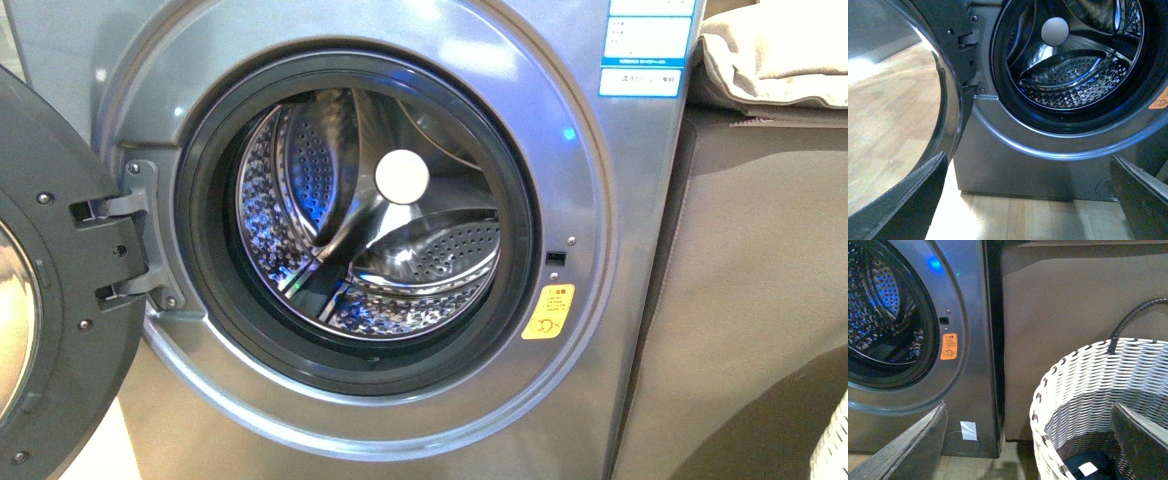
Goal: Put clothes into washing machine
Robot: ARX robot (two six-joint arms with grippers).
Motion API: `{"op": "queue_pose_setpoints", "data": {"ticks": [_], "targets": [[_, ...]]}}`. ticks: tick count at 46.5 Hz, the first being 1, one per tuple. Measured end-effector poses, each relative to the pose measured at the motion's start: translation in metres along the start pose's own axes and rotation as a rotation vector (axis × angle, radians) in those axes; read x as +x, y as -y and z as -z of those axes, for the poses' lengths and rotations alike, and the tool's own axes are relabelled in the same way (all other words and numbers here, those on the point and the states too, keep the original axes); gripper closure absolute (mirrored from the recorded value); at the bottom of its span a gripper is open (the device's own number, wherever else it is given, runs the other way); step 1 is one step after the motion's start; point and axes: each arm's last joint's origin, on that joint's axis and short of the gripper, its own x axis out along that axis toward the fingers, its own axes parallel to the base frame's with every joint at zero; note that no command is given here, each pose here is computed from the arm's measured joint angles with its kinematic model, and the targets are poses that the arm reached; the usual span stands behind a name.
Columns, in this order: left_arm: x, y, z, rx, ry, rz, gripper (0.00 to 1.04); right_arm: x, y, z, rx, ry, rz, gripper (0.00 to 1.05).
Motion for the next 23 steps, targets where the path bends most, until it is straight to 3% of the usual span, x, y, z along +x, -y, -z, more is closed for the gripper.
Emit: {"op": "queue_pose_setpoints", "data": {"ticks": [7,23], "targets": [[0.000,0.000,0.000,0.000,0.000,0.000,0.06,0.008,0.011,-0.009,0.052,0.009,-0.206,0.07],[0.000,0.000,0.000,0.000,0.000,0.000,0.06,0.043,0.065,-0.049,0.010,0.097,-0.100,0.07]]}}
